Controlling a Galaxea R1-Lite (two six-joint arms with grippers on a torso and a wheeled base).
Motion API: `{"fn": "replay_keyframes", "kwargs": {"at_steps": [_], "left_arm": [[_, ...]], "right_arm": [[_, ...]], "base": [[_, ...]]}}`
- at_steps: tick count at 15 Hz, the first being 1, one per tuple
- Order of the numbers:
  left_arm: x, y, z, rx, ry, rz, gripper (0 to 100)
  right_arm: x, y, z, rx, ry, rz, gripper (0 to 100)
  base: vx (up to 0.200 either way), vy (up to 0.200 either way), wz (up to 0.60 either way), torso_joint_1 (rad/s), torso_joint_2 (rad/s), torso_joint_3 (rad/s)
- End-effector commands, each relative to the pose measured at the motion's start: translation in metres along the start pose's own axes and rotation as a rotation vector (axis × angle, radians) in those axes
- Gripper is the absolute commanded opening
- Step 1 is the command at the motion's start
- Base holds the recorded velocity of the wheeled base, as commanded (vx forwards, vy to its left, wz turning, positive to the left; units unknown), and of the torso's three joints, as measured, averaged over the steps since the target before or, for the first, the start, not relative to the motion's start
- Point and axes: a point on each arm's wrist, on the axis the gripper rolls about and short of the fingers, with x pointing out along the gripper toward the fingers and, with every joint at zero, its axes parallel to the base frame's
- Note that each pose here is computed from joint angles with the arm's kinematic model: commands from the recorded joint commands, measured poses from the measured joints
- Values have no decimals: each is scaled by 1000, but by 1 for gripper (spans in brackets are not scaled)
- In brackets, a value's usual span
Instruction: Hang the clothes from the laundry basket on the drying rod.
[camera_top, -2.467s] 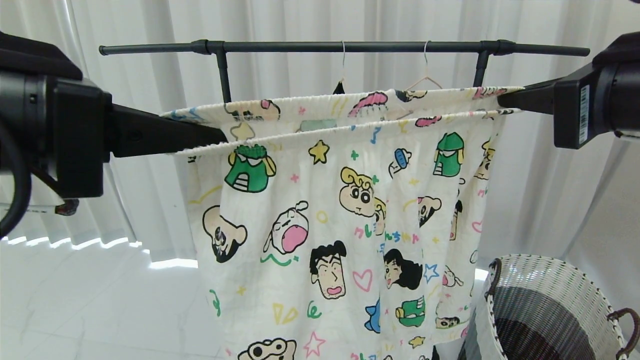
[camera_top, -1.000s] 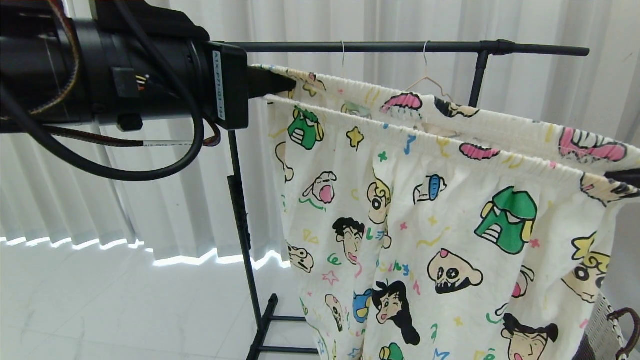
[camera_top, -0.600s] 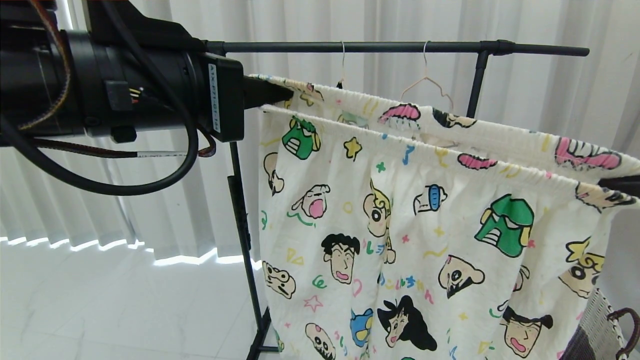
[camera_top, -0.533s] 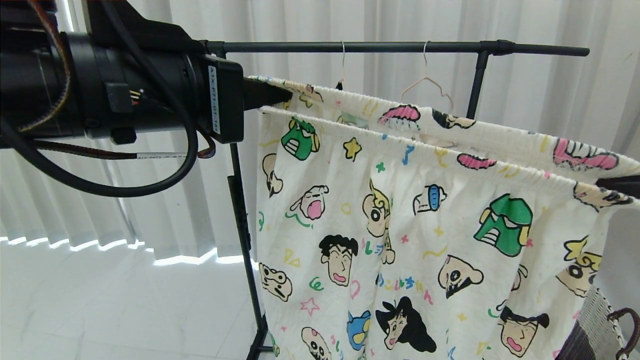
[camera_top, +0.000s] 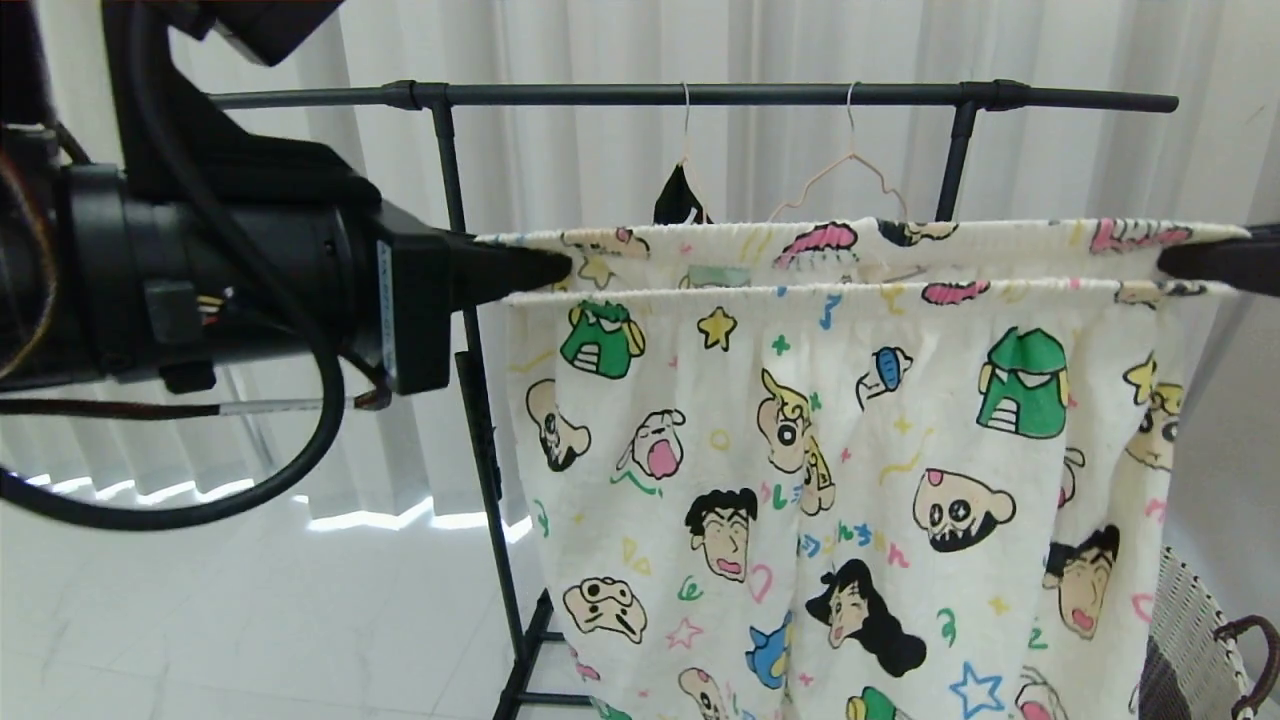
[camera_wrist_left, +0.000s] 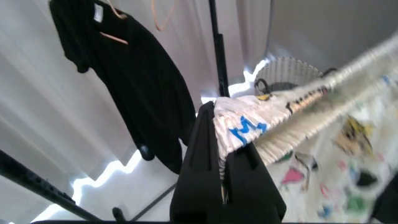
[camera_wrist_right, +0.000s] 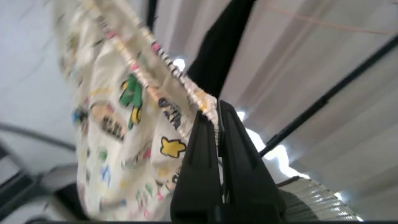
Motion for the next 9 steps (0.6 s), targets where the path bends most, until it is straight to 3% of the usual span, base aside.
{"fn": "replay_keyframes", "kwargs": {"at_steps": [1, 4, 9], "left_arm": [[-34, -21, -15, 21, -16, -69, 0], [-58, -36, -25, 43, -39, -136, 0], [-70, -54, -23, 135, -87, -248, 0]], "right_arm": [[44, -2, 5, 17, -18, -76, 0], [86, 4, 12, 31, -65, -92, 0], [107, 11, 19, 13, -75, -63, 0]], "base": [[0, 0, 0, 0, 0, 0], [0, 0, 0, 0, 0, 0], [0, 0, 0, 0, 0, 0]]}}
